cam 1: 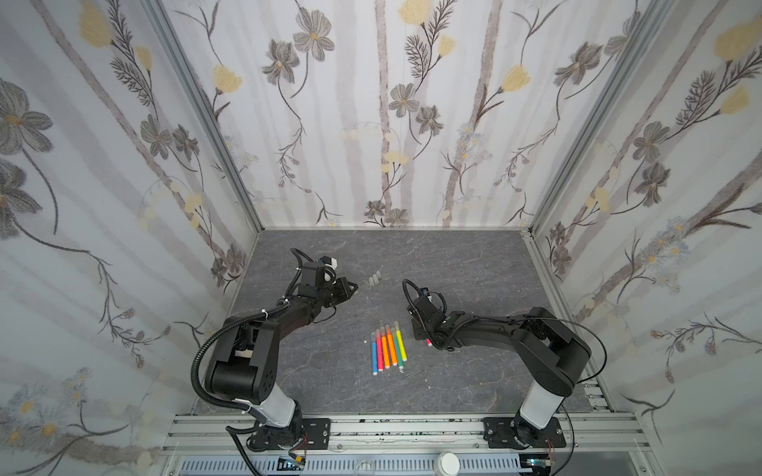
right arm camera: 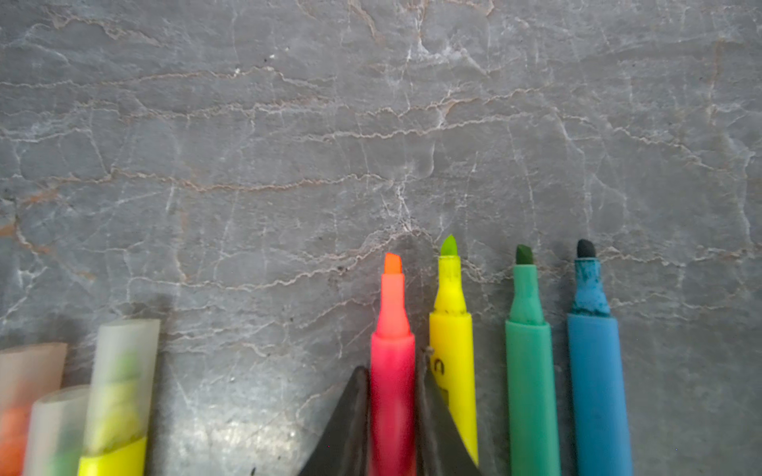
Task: Open the pen caps
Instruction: 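Lay the pink highlighter beside the yellow one while the left gripper carries the cap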
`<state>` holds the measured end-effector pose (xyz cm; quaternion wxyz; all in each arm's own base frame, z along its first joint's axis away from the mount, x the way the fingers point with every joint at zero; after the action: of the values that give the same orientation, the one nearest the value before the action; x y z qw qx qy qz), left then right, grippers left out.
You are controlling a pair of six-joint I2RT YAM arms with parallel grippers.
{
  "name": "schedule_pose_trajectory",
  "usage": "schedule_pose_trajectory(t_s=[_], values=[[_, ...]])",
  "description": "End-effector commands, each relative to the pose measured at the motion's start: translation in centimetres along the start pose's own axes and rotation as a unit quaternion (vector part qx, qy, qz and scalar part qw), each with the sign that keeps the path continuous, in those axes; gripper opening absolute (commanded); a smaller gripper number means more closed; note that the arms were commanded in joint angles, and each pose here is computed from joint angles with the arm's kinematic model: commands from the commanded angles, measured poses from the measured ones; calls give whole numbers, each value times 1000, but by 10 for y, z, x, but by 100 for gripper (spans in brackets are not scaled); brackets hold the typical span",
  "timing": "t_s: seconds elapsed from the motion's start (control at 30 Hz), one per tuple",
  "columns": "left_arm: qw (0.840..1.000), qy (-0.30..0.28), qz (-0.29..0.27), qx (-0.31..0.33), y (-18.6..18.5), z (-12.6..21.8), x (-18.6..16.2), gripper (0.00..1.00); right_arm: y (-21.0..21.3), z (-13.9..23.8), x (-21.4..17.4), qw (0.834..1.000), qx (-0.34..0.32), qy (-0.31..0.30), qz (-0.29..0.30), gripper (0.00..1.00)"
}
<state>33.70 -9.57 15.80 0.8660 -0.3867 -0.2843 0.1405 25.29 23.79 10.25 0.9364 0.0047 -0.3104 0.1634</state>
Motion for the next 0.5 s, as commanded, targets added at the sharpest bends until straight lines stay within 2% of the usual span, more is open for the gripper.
schedule_pose_trajectory(t_s=[0.0,0.27,0.47], values=[[1000,-5,-10,-7,-1,-1,2,0,-2,-1,1,1000,-16,-1,-2,24],[1000,2,-7,0,5,-9,2,0,-4,8,9,1000,-24,-16,-1,28],[1000,11,1,12,15,-27,6,0,-6,39,30,997,12,-70,-5,34]])
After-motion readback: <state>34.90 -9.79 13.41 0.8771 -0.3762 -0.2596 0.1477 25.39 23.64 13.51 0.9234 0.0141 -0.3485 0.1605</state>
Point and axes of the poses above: each gripper's point midway between its finger pads, its own z axis back along the fingers, its own y axis along the line the jaws close on, x = y × z, the point moved 10 cm from there along z, back along the fingers, and after that the axes turned 8 degrees about z, right-handed, at the moved point
